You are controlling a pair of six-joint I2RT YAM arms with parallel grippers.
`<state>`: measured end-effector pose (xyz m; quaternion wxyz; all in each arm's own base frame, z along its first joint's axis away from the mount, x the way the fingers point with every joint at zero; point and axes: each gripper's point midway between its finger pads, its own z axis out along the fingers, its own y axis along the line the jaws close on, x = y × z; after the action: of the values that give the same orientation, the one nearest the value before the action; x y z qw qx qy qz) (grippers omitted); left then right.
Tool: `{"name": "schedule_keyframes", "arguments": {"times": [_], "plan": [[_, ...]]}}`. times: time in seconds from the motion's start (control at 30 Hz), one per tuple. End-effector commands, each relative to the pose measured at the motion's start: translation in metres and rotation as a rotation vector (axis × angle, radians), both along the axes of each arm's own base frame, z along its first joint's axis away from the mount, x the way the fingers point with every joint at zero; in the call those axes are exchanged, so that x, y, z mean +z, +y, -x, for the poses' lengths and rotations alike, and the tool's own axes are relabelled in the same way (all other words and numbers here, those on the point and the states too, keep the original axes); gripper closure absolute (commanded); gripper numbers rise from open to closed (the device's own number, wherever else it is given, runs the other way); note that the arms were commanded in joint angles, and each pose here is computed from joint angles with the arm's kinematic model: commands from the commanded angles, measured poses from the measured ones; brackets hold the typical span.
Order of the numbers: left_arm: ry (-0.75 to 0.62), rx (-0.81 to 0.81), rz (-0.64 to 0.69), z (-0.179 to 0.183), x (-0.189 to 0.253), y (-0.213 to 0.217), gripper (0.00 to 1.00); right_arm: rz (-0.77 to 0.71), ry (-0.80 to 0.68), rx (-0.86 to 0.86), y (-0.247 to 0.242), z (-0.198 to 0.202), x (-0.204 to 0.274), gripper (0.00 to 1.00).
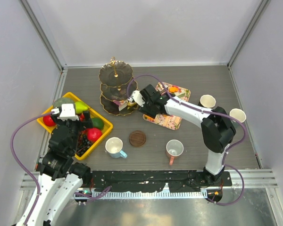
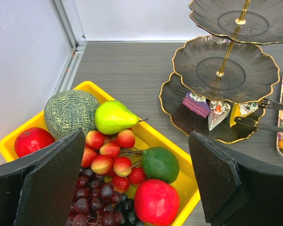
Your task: Serve the afternoon tea
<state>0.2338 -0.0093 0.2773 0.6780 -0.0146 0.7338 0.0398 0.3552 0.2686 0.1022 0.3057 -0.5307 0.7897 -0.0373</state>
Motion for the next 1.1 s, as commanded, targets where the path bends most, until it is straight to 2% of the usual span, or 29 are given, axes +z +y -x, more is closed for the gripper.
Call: {"name": "schedule_keyframes", "arguments": {"times": [0.0,0.4,0.73,0.93,1.07], "plan": [[-0.038,-0.004,0.012,-0.005,0.009,-0.002,0.01,-0.046,-0.055,0.018,0.017,-0.018,0.015,0.43],[-0.045,-0.002,0.011,-0.004,0.011,-0.001,0.01,-0.077,-0.079,0.006,0.019,-0.021,0.030,0.29],[-0.047,-0.002,0.012,-0.003,0.011,-0.001,0.01,-0.121,-0.104,-0.043,0.002,-0.004,0.066,0.27],[-0.048,0.001,0.009,-0.003,0.012,0.000,0.01,-0.126,-0.082,-0.148,-0.027,0.021,0.084,0.27],[-0.048,-0.004,0.009,-0.003,0.012,-0.001,0.01,-0.134,-0.063,-0.240,-0.047,0.037,0.089,0.32]]}}
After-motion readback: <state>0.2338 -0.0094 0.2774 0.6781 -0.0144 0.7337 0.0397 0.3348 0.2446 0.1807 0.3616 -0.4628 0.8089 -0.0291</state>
